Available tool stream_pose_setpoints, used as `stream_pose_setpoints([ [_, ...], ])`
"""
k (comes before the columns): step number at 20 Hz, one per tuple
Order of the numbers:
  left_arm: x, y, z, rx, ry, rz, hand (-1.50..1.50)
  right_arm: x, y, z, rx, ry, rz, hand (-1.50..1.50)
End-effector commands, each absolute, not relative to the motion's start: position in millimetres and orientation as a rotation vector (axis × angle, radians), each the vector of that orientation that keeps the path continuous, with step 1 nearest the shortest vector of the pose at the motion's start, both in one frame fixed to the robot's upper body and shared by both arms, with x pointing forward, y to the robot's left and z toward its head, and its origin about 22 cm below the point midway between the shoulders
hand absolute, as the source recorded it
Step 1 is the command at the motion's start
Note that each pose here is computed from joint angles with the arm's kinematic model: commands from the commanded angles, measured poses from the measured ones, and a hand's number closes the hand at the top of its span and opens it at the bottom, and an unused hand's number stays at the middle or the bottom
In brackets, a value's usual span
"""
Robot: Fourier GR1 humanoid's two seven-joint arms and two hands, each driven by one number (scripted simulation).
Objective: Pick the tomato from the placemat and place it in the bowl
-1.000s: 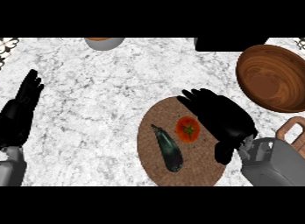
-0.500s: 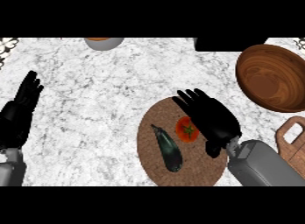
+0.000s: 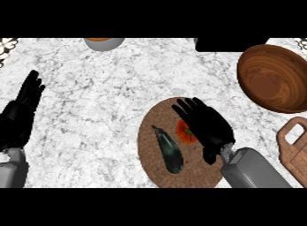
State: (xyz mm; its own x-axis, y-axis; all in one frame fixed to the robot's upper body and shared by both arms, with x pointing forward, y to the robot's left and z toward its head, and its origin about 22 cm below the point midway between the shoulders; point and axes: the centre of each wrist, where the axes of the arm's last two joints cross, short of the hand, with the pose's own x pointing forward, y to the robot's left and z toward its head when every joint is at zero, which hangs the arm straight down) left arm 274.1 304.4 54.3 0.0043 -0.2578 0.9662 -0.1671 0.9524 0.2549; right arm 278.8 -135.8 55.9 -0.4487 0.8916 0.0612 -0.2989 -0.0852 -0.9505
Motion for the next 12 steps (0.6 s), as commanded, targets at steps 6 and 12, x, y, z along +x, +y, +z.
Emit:
stream_pose_setpoints([
  [6,273,308,44,0.337,-1.557,-0.07,0.0,299,-126,41,-0.757,-1.266,1.654,-1.5],
  [12,273,306,55,0.328,-1.577,-0.066,0.0,306,-120,15,-0.64,-1.188,1.69,1.5],
])
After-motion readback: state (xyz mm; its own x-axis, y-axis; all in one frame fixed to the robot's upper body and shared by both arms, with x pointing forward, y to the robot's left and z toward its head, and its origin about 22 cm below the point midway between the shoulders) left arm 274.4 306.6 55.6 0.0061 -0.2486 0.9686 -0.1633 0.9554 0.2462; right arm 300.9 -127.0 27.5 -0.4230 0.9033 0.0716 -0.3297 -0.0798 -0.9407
